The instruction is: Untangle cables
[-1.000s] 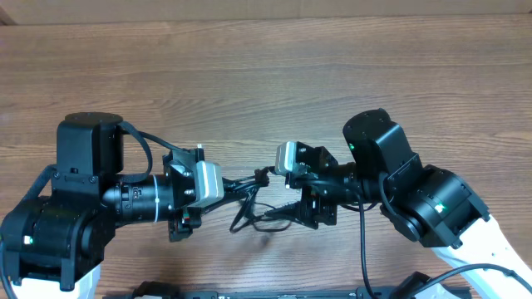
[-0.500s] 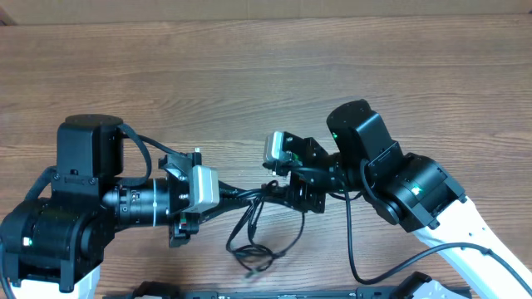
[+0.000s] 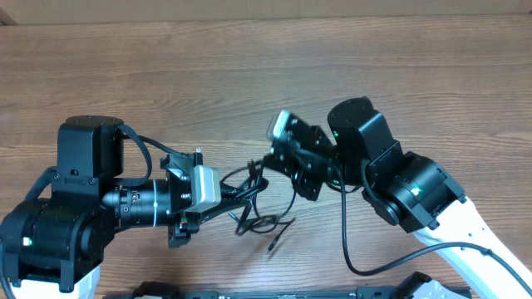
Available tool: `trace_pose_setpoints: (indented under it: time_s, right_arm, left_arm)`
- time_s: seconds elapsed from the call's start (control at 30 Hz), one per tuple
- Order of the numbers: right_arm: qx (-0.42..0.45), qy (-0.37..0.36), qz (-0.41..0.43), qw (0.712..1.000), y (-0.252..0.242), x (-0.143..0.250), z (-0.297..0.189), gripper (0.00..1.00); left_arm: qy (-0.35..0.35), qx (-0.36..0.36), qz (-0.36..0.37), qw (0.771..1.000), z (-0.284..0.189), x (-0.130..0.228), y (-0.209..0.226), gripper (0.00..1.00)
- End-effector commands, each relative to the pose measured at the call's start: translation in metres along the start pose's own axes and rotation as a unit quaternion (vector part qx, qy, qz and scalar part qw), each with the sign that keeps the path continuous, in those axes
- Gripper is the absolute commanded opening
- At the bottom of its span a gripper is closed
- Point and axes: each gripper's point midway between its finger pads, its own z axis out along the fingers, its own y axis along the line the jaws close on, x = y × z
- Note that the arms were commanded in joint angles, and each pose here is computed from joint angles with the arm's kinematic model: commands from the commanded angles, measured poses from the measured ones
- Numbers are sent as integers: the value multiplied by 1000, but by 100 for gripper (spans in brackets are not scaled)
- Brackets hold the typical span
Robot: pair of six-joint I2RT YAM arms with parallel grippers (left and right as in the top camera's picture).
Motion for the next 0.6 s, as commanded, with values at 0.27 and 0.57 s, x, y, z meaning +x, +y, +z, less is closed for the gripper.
trace_pose_setpoints:
  time_s: [0.27,0.57]
  right_arm:
    - [307,-71,304,899,-101,5,-42,4]
    - [420,-90,496,755,-147,62,-86,4]
  left_arm:
    - [7,4,11,1000,-3,0,-12,9]
    - [14,-2,19,1000,-5,2,-16,9]
